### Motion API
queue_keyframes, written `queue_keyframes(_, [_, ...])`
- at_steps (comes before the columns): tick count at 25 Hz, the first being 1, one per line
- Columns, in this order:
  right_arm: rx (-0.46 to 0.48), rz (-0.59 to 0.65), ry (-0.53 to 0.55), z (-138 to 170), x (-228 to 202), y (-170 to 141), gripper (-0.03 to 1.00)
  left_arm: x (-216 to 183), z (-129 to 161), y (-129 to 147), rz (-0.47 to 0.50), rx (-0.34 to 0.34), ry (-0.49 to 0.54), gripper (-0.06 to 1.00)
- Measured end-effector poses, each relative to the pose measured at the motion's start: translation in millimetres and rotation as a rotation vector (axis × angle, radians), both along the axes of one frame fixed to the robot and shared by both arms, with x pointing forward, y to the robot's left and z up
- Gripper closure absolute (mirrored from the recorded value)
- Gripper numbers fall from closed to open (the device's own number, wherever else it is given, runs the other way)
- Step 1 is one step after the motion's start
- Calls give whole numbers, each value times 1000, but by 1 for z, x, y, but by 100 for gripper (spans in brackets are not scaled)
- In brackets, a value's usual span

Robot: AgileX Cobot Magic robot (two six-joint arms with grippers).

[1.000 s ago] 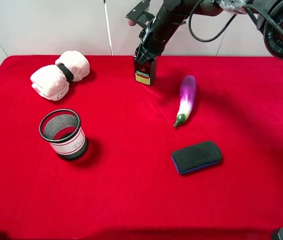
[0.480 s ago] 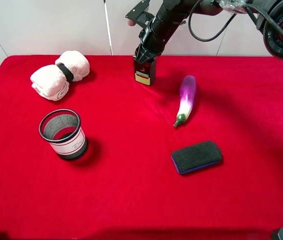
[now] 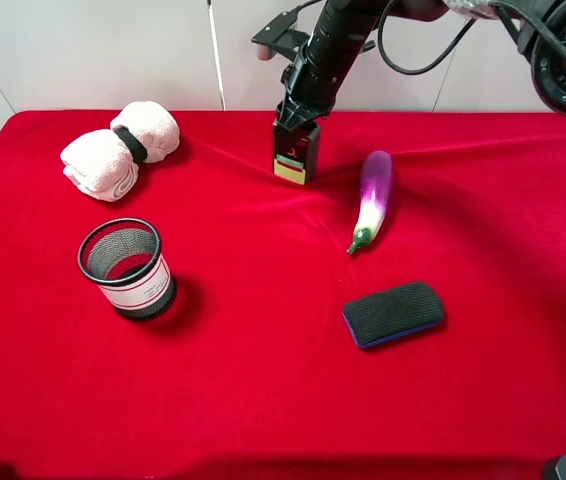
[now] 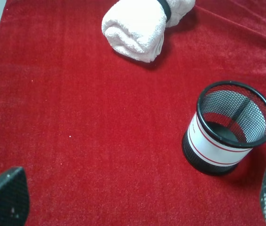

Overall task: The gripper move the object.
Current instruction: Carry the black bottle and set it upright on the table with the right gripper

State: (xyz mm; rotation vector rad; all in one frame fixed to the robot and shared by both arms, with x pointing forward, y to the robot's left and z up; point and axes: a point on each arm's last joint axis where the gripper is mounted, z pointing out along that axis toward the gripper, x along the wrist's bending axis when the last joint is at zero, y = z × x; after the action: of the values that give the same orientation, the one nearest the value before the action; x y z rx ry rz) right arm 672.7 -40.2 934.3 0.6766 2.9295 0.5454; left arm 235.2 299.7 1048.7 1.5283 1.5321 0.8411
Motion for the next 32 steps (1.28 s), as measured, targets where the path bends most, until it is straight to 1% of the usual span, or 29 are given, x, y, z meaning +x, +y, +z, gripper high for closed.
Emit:
queue_keyframes(2, [-10,6,-7,6,-1,-2,68,0,0,0,0,0,0,-4])
queue_keyframes(7, [-10,13,-55,32,-4,-5,68,0,0,0,0,0,0,-4])
queue_keyframes(16, [-42,36,-32,55,-14,-12,68,0,0,0,0,0,0,-4])
queue_keyframes(23, [-105,67,28,58,-22,-18,68,0,0,0,0,0,0,-4])
queue_keyframes(27, [-112,87,20,64,-26,-21,68,0,0,0,0,0,0,-4])
queue_keyframes(32, [-152,113,13,71,-37,-31,68,0,0,0,0,0,0,-4])
